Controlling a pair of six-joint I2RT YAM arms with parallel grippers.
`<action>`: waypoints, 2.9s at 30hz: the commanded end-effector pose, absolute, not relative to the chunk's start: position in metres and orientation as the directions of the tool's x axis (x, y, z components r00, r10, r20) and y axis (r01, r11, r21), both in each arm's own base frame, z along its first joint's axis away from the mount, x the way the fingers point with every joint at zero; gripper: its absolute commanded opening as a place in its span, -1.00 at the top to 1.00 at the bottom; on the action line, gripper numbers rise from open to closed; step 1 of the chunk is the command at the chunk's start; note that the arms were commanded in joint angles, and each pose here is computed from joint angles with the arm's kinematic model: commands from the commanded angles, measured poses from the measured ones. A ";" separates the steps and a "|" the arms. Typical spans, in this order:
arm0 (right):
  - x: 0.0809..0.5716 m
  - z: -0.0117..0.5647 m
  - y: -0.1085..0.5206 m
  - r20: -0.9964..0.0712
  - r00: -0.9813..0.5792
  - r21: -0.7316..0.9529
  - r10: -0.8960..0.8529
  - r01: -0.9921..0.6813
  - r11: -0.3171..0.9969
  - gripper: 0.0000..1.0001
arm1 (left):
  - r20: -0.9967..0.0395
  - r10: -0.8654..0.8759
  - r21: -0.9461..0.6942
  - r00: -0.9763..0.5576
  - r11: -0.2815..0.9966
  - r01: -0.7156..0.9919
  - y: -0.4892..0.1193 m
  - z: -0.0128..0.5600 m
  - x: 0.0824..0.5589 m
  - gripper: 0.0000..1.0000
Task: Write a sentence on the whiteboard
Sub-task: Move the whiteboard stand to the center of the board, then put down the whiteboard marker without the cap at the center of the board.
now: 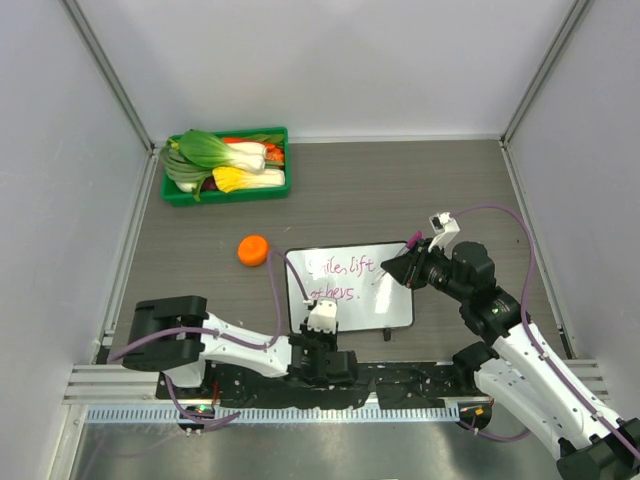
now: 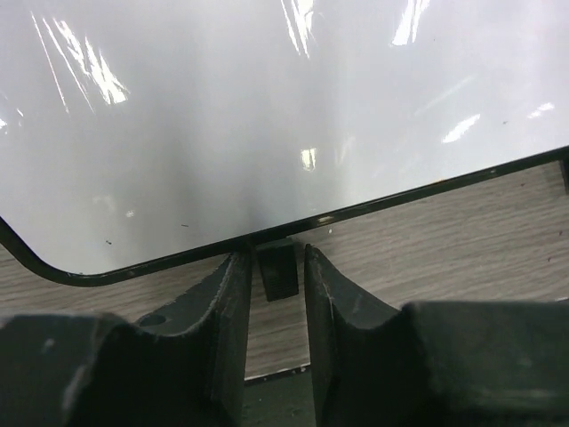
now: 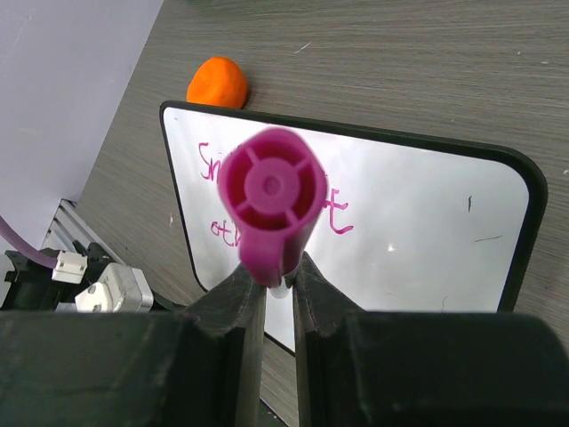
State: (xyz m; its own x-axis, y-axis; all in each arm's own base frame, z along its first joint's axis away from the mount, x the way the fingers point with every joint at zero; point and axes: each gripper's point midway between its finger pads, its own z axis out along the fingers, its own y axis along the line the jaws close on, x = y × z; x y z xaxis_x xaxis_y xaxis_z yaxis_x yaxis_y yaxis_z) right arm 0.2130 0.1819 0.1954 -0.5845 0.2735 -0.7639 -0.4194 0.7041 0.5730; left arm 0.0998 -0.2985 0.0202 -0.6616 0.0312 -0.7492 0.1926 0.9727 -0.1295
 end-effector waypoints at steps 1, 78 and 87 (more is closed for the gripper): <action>0.219 0.205 0.181 -0.785 -0.548 0.562 0.289 -0.435 0.704 0.99 | -0.747 0.032 -0.106 -0.664 0.980 0.166 -0.299 0.008 0.108 0.48; 0.208 0.172 0.172 -0.722 -0.640 0.577 0.263 -0.348 0.739 0.99 | -0.697 0.161 -0.140 -0.699 0.925 0.353 -0.309 0.070 0.160 -0.99; 0.205 0.148 0.171 -0.665 -0.697 0.599 0.268 -0.284 0.748 0.99 | -0.698 0.053 -0.300 -0.714 0.884 0.359 -0.292 0.112 0.207 -0.99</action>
State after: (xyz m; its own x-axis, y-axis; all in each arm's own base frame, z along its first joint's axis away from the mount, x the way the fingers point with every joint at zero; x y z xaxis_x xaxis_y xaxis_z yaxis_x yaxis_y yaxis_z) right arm 0.2040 0.1719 0.1563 -0.6759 0.2476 -0.6941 -0.3237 0.7464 0.5815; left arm 0.1874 -0.2932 0.0887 -0.7197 0.0870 -0.6889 0.3222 0.9206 -0.2204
